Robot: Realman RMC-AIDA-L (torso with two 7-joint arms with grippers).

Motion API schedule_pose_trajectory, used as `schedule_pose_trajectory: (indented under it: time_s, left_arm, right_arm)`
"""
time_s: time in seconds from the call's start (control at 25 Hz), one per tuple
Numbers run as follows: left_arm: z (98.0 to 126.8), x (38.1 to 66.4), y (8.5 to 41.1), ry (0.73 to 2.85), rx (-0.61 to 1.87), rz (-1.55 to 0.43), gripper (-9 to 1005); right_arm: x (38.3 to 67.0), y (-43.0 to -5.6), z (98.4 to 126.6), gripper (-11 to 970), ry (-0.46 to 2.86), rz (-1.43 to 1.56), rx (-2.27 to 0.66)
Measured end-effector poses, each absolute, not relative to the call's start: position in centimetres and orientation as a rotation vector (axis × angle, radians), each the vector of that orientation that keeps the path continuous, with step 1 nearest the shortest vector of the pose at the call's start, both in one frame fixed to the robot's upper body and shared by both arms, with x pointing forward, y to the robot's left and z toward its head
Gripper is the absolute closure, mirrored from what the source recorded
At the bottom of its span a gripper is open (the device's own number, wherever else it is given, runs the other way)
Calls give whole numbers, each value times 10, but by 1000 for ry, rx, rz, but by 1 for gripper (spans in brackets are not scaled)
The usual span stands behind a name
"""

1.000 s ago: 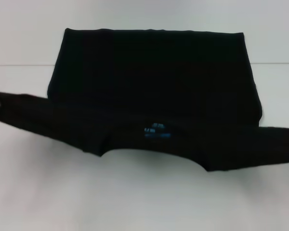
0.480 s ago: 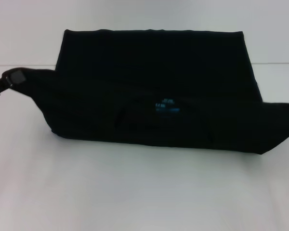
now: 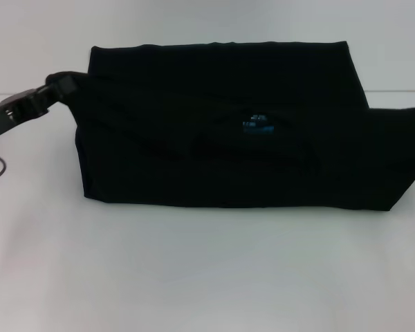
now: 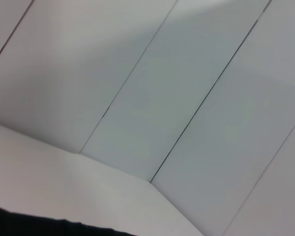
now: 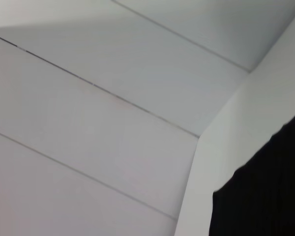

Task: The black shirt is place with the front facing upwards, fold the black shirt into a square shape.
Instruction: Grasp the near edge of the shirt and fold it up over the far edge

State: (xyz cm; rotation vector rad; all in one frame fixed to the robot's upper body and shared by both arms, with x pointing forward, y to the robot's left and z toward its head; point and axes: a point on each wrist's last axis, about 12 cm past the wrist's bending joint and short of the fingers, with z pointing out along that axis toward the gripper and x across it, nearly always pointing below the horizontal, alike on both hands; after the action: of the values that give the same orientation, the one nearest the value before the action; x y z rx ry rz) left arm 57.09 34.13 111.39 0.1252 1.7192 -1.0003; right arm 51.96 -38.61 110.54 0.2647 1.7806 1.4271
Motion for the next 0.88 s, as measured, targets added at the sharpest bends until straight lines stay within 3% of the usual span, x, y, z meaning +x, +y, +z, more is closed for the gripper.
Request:
schedule_pose_trajectory:
  time_s: [0.48,0.88]
  left_arm:
    - [1114,572,333,1626,146,-950,965]
    - [1110,590,293,1677,301,-975,965]
  right_arm:
    - [528,-381,1108,893,1721,1364,207]
    - [552,-367,1103,893,1782,1243,162]
